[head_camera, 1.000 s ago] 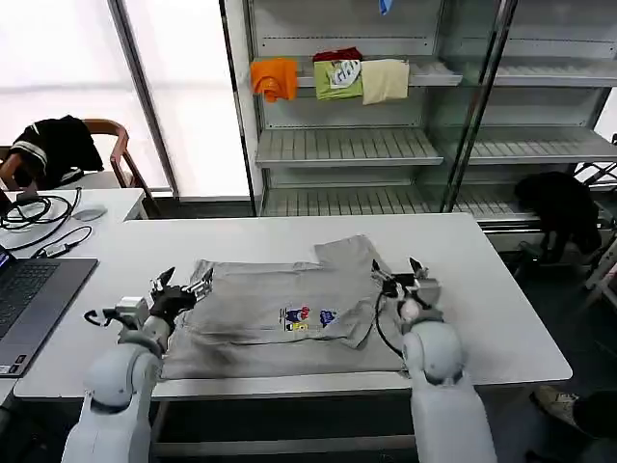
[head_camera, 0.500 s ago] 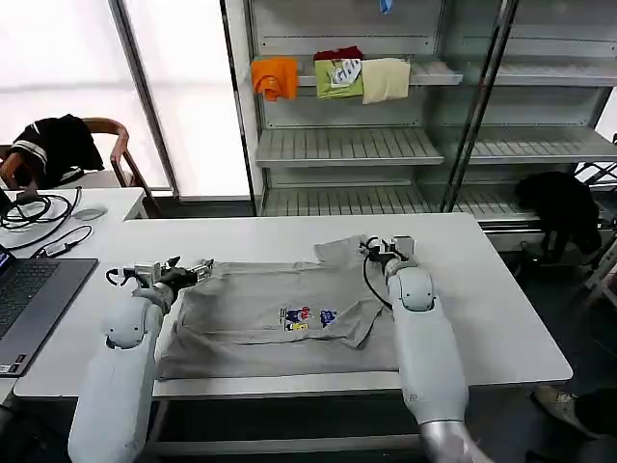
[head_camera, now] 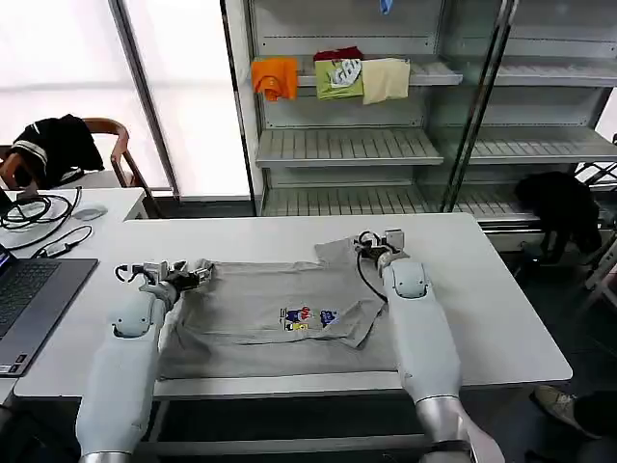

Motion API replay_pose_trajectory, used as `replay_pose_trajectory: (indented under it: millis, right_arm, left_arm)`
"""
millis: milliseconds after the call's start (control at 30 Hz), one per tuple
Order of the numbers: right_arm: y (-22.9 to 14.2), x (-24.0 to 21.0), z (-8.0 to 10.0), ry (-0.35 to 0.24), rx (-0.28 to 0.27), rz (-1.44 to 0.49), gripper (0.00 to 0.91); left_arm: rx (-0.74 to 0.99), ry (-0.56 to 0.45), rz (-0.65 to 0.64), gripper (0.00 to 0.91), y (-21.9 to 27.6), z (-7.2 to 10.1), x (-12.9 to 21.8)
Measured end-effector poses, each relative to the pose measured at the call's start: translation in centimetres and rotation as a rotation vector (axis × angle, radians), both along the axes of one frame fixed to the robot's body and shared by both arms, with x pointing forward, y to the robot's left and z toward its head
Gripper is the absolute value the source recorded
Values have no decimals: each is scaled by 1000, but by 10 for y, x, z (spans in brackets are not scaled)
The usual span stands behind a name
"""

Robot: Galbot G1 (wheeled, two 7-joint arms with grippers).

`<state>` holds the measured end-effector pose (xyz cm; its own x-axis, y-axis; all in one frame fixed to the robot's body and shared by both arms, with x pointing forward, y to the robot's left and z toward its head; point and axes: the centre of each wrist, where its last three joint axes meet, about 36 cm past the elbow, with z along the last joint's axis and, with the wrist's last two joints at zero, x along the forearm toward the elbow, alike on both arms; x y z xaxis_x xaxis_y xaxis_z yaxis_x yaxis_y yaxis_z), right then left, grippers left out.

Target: Fold and organize the clothes.

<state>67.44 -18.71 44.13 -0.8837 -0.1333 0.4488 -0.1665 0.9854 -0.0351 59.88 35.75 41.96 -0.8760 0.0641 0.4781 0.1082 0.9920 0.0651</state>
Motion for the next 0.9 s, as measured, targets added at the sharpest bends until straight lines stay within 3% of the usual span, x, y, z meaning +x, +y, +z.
replay_pose_trajectory:
  millis: [133, 400, 633, 900]
  right_arm:
    - [1, 1, -3, 18, -15, 5, 0]
    - [0, -1, -7, 6, -3, 8, 0]
    - [3, -9, -11, -92, 25, 14, 0]
    - [13, -25, -1, -201, 61, 20, 0]
  left_arm:
    - [-2, 8, -2, 20, 1, -2, 2]
    - [-11, 18, -7, 0, 4, -5, 1]
    - [-31, -2, -2, 0, 3, -6, -1]
    - [-86, -79, 24, 0, 5, -2, -7]
